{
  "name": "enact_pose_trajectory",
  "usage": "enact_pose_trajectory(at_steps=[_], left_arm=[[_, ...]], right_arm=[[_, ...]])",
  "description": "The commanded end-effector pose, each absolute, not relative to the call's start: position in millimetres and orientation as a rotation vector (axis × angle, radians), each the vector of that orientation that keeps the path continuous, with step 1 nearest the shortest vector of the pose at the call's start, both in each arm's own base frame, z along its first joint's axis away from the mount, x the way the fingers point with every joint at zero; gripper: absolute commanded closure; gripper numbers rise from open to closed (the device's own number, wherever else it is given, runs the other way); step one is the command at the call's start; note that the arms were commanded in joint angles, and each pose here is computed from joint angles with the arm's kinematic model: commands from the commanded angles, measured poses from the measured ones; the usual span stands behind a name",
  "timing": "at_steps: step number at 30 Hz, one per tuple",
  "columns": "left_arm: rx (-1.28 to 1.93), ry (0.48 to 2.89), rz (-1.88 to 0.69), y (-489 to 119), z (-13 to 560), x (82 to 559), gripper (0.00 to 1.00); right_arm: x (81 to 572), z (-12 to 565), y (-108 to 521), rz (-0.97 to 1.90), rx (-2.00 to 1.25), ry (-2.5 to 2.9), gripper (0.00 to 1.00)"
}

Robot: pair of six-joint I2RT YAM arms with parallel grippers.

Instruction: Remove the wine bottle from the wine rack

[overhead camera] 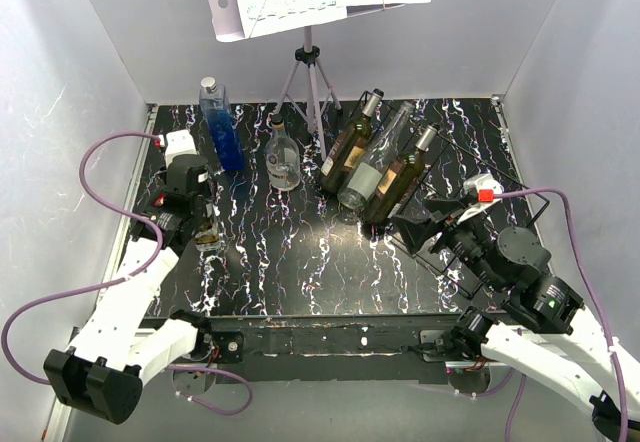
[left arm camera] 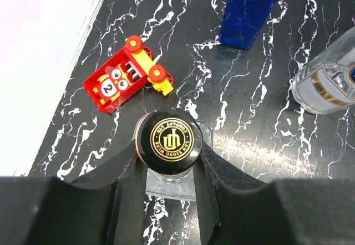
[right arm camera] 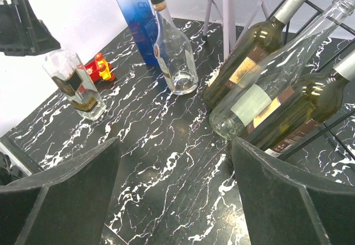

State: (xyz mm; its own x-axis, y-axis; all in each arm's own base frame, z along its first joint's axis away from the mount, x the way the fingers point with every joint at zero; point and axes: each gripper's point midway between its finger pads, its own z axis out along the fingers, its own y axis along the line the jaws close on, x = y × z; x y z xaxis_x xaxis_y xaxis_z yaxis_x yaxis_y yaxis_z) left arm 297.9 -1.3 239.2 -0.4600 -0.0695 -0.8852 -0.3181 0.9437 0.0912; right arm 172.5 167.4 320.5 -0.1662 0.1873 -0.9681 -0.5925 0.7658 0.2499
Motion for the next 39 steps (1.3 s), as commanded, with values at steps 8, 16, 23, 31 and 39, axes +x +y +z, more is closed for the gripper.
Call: enact_pose_trajectory(at_steps=[8, 16, 23, 31, 39], left_arm=[[-0.358, 1.867, 0.213, 10.2, 276.1, 281.7, 0.23], [-0.219, 1.788, -0.036, -21.2, 333.4, 265.4, 0.02], [0.190, 1.629, -0.545, -110.2, 368.6, 227.4, 0.02], [0.506, 1.524, -0.788, -157.5, 337.2, 192.8, 0.02], [0.387, 1.461, -0.773, -145.1, 334.2, 188.4, 0.02]], right_arm=[[192.9, 324.6, 174.7, 0.669, -0.250, 1.634, 0.13], [246.3, 317.6, 148.9, 0.352, 0.006, 1.675, 0.14], [310.7, 317.2, 139.4, 0.262, 0.084, 1.754, 0.28], [358.7, 301.9, 124.7, 0.276, 0.183, 1.825, 0.37], [399.7, 277.0, 106.3, 0.202, 0.261, 1.875, 0.43]])
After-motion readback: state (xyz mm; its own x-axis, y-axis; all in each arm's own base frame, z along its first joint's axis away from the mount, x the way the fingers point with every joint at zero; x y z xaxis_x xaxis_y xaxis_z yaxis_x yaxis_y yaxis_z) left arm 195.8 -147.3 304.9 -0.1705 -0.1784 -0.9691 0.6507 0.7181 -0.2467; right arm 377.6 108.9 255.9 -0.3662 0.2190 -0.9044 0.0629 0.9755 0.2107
